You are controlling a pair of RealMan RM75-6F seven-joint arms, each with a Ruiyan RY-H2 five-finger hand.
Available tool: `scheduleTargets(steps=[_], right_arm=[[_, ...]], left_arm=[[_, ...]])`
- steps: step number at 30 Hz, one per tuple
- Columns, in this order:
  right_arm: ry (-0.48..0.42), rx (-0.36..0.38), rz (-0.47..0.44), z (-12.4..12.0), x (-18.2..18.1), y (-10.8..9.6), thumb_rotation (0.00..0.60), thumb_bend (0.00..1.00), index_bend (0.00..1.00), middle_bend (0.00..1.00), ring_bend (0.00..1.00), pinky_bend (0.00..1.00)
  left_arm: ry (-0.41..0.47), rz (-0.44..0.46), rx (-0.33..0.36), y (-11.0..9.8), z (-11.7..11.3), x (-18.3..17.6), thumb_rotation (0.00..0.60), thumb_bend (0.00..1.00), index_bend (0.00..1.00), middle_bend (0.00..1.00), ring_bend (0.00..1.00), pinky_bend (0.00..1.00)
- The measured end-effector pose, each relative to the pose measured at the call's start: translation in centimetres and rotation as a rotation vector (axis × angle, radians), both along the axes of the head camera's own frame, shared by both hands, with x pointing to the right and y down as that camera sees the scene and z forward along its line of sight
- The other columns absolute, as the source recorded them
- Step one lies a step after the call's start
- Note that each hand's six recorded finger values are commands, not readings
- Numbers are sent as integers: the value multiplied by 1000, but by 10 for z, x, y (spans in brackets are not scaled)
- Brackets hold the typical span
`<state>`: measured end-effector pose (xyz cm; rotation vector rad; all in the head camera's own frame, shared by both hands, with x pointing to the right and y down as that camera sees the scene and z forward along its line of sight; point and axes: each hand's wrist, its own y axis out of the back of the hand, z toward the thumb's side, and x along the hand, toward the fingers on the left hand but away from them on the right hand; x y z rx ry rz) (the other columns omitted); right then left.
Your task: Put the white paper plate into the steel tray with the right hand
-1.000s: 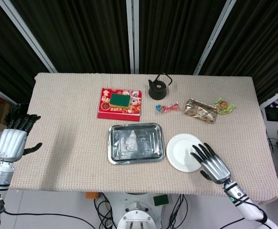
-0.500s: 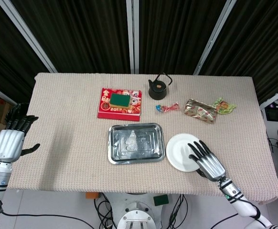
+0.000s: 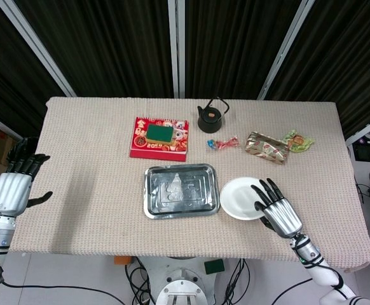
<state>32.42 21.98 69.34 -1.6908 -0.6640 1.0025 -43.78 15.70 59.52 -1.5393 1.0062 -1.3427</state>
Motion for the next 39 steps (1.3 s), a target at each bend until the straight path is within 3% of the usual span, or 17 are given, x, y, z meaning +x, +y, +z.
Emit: scheduleTargets(steps=[11, 17, 25, 32, 39], right_arm=[[-55, 125, 5, -15, -3, -14, 600, 502, 992, 194, 0, 0], [-92, 227, -3, -30, -5, -32, 600, 513, 1000, 210, 0, 0], [-132, 299, -52, -44, -22, -55, 600, 514, 1000, 215, 0, 0], [-199, 342, -138, -48, -67, -76, 600, 515, 1000, 226, 0, 0], [-238, 328, -215, -27, -126, -94, 600, 510, 1000, 237, 0, 0]], left_arm=[[3, -2, -15, 1, 3, 0, 600, 106, 185, 190, 136, 165], [8, -2, -18, 0, 3, 0, 600, 105, 185, 190, 135, 165], [6, -7, -21, 1, 3, -2, 600, 105, 185, 191, 135, 165], [5, -22, -18, 1, 2, -8, 600, 106, 185, 191, 136, 164], [1, -44, -34, -1, 5, -19, 600, 106, 185, 190, 136, 165]])
